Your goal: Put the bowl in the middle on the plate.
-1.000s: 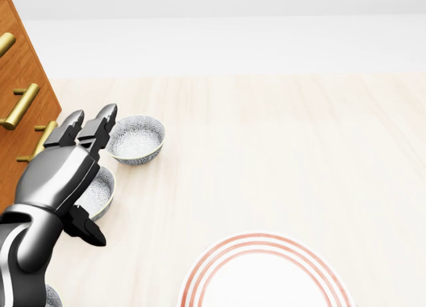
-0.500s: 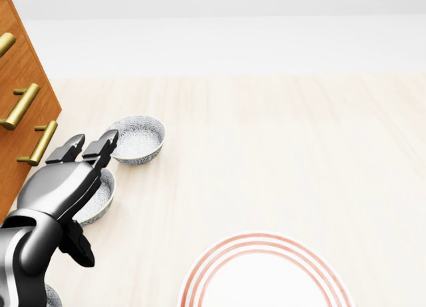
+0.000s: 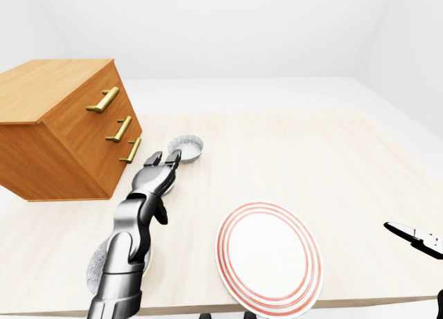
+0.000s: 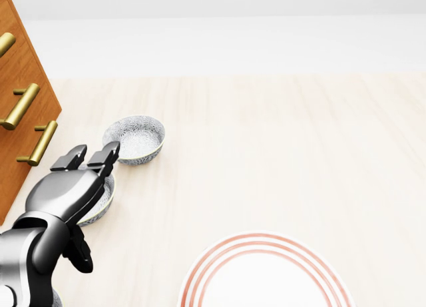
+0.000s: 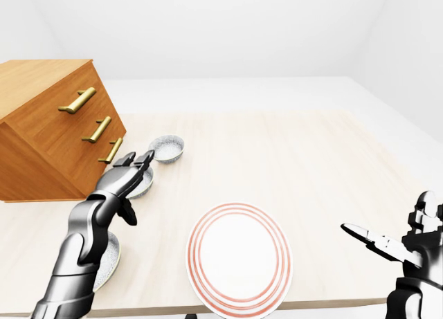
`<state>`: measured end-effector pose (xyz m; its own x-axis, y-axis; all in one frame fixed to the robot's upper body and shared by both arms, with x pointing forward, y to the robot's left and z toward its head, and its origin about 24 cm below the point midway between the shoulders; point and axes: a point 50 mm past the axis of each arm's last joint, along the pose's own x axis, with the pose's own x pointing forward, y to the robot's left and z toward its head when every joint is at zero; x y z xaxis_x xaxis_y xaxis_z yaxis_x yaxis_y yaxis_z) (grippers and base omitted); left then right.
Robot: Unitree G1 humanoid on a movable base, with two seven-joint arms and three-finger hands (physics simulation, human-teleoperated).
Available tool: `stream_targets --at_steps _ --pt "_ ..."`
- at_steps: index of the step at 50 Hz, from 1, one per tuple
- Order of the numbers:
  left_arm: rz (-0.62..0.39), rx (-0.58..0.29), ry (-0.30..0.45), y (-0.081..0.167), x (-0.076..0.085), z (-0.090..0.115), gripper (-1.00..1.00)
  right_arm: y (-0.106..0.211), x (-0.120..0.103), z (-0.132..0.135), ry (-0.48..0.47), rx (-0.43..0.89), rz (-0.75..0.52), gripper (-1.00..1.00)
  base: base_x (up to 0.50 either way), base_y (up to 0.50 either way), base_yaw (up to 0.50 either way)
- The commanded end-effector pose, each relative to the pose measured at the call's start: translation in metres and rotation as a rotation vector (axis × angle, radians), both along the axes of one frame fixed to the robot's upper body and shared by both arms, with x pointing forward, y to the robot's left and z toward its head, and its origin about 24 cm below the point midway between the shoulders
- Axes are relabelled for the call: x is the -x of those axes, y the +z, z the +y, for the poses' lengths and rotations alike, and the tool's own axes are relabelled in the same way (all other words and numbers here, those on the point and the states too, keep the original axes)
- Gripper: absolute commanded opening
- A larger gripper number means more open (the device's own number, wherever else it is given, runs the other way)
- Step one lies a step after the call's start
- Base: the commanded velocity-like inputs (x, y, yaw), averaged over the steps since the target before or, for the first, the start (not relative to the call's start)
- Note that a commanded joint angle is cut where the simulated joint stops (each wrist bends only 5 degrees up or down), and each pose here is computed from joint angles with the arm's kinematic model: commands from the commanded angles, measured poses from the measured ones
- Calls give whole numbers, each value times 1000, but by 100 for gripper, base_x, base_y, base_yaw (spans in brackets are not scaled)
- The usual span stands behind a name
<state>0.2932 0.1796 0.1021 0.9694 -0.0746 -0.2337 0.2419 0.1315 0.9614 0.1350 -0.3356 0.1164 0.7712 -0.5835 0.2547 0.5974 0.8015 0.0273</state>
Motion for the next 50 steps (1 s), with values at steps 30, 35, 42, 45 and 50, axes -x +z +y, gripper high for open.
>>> stream_targets --at_steps 30,35,42,45,50 --pt "-28 -152 -13 -2 -15 -3 100 -1 -1 2 18 6 13 100 0 0 0" --pt "-17 -151 -8 -4 -14 -1 100 2 1 2 11 17 4 100 0 0 0" --pt "-14 -154 -1 -4 -15 1 100 0 0 1 1 11 10 100 0 0 0" --pt "-15 -142 -27 -7 -15 -5 100 1 1 0 -1 13 7 100 0 0 0" --pt "2 -150 -21 -14 -16 -2 100 0 0 0 -1 11 9 100 0 0 0"
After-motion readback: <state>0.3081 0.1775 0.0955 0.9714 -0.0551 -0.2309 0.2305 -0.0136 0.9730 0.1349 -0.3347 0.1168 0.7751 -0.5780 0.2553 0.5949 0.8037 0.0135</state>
